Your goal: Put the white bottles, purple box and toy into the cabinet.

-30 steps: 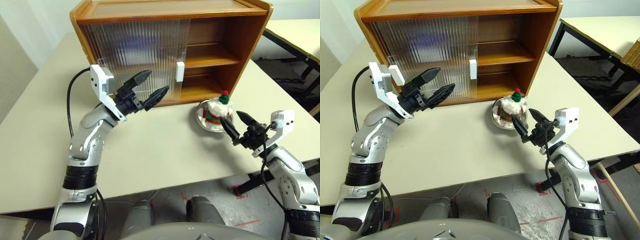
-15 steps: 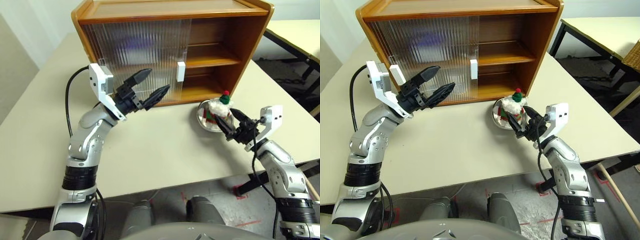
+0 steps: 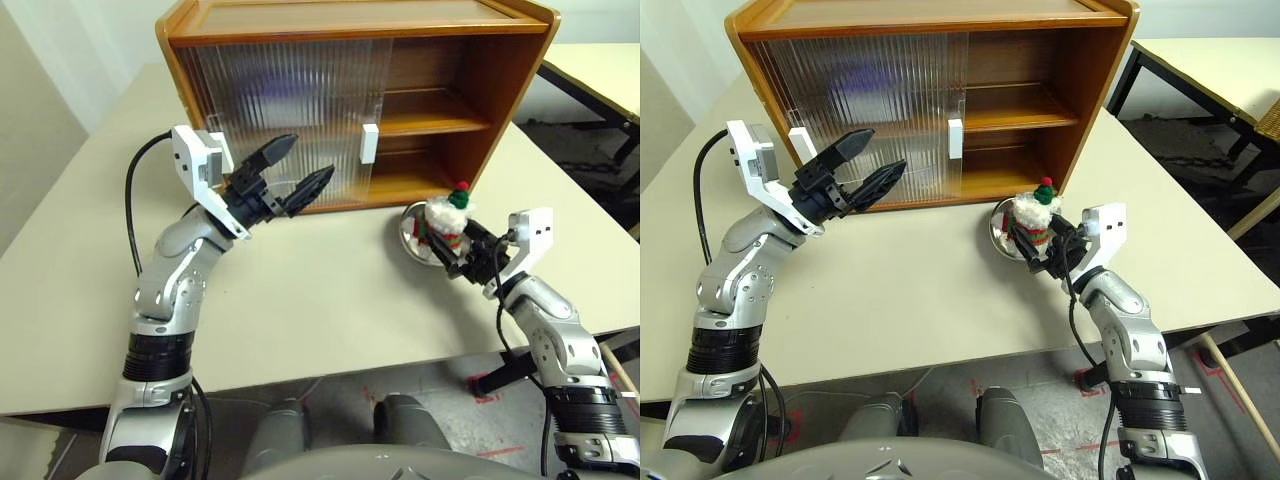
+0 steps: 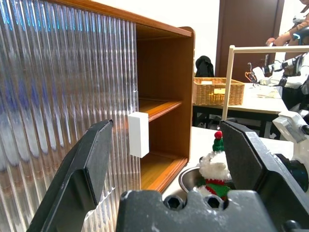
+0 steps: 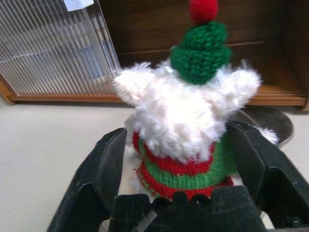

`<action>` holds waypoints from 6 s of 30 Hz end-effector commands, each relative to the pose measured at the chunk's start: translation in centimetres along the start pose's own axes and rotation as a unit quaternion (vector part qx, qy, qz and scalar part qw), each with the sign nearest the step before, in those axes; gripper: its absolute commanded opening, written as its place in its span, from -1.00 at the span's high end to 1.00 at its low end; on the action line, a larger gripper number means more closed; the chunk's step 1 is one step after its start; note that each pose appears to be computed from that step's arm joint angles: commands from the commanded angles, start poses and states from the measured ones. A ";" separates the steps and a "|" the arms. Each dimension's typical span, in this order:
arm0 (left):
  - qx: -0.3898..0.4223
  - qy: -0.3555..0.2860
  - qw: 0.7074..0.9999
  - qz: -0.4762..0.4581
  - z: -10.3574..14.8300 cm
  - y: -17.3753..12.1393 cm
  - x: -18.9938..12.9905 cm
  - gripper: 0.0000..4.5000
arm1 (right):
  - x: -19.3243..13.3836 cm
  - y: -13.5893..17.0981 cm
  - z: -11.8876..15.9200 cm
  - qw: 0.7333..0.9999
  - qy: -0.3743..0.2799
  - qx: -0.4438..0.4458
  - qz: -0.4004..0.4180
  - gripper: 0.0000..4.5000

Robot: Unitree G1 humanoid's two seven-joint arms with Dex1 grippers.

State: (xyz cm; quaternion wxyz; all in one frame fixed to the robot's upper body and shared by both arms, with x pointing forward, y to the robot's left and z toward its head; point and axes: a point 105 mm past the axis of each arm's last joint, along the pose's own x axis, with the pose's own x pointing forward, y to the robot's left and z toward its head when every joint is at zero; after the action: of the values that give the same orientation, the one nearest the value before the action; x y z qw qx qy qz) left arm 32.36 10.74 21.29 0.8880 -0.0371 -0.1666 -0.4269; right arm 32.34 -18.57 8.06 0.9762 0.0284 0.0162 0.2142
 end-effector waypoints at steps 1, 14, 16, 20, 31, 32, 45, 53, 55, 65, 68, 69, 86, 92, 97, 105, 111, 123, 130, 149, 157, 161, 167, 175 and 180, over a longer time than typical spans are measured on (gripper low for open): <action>0.004 -0.001 1.000 -0.001 0.3 -0.1 -0.1 -1.00 | -0.1 -0.5 -0.4 1.000 0.013 -0.003 -0.011 -0.40; -0.001 -0.002 1.000 -0.008 0.1 -0.2 0.3 -1.00 | -0.4 -0.9 0.9 1.000 0.001 -0.011 -0.019 0.91; -0.002 -0.004 1.000 -0.009 0.1 -0.2 0.5 -1.00 | -0.2 -0.9 2.5 0.999 -0.017 -0.018 -0.019 0.91; -0.007 -0.006 1.000 -0.009 0.0 -0.3 0.7 -1.00 | 0.4 -0.7 5.3 0.998 -0.044 -0.031 -0.012 0.91; -0.004 -0.007 1.000 -0.005 -0.1 -0.2 0.6 -1.00 | 3.5 -1.6 13.1 0.990 -0.113 -0.079 0.000 0.91; -0.004 -0.007 1.000 -0.005 -0.1 -0.2 0.6 -1.00 | 3.8 -1.7 13.5 0.990 -0.116 -0.082 0.000 0.91; 0.002 -0.005 1.000 -0.002 -0.1 -0.4 -0.1 -1.00 | 6.0 -2.6 17.7 0.980 -0.146 -0.131 0.012 0.91; 0.001 -0.006 1.000 0.002 0.0 -0.4 -0.1 -1.00 | 7.9 -3.0 18.2 0.980 -0.143 -0.139 0.019 0.91; 0.001 -0.005 1.000 0.003 0.0 -0.4 -0.1 -1.00 | 8.8 -3.3 17.9 0.981 -0.137 -0.136 0.018 0.91; 0.001 -0.004 1.000 0.006 0.0 -0.5 -0.2 -1.00 | 12.2 -3.2 17.9 0.983 -0.126 -0.135 0.015 0.91; 0.001 -0.003 1.000 0.007 0.1 -0.5 -0.3 -1.00 | 13.3 -2.8 17.4 0.985 -0.108 -0.134 0.017 0.91; 0.001 -0.003 1.000 0.007 0.1 -0.5 -0.3 -1.00 | 13.4 -2.8 17.2 0.985 -0.104 -0.134 0.017 0.91; -0.007 -0.003 1.000 0.010 -0.1 -0.8 -0.4 -1.00 | 14.6 -3.2 17.2 0.983 -0.057 -0.172 -0.017 -0.51; -0.016 -0.001 1.000 0.003 -0.4 -1.1 -0.3 -1.00 | 14.3 -3.1 20.2 0.977 -0.102 -0.185 -0.025 -0.98; -0.017 -0.001 1.000 0.000 -0.4 -1.1 -0.1 -1.00 | 13.8 -3.1 21.8 0.973 -0.128 -0.191 -0.020 -0.98; -0.023 -0.001 1.000 -0.004 -0.8 -1.3 0.0 -1.00 | 10.9 -1.6 20.4 0.977 -0.150 -0.149 0.041 -0.98; -0.026 -0.002 1.000 -0.005 -0.9 -1.3 0.0 -1.00 | 6.0 -0.3 18.5 0.977 -0.167 -0.127 0.044 -0.98; -0.027 0.001 1.000 -0.009 -1.0 -1.1 -0.2 -1.00 | -2.8 -1.5 11.9 0.985 -0.124 0.119 0.010 -0.98; -0.023 0.003 1.000 -0.016 -0.8 -0.8 0.0 -1.00 | -5.1 -2.4 6.7 0.962 -0.083 0.259 -0.016 -0.98; -0.015 0.009 1.000 -0.007 -0.4 -0.7 -0.4 -1.00 | -7.4 -0.8 0.1 0.819 -0.040 0.572 -0.009 -0.98; -0.005 0.009 1.000 -0.003 0.0 -0.6 -0.4 -1.00 | -6.2 -0.1 1.1 0.807 -0.044 0.589 -0.014 -0.98; -0.001 0.008 1.000 0.002 0.2 -0.4 -0.6 -1.00 | -5.7 0.7 1.3 0.804 -0.035 0.593 -0.019 -0.98; -0.001 0.009 1.000 0.005 0.2 -0.3 -0.8 -1.00 | -6.1 0.9 1.7 0.807 -0.034 0.589 -0.028 -0.98; -0.006 0.007 1.000 0.003 0.0 -0.4 -0.6 -1.00 | -7.3 -0.3 2.3 0.816 -0.042 0.575 -0.045 -0.98; -0.006 0.005 1.000 0.002 -0.1 -0.4 -0.3 -1.00 | -8.3 -1.2 1.5 0.817 -0.036 0.572 -0.060 -0.98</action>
State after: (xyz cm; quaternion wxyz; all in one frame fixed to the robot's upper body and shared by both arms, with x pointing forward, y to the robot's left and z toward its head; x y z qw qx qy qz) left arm 31.93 10.86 20.99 0.8918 -0.0419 -0.1573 -0.4221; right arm 25.56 -22.50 10.12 0.7992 0.5801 0.1050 0.1174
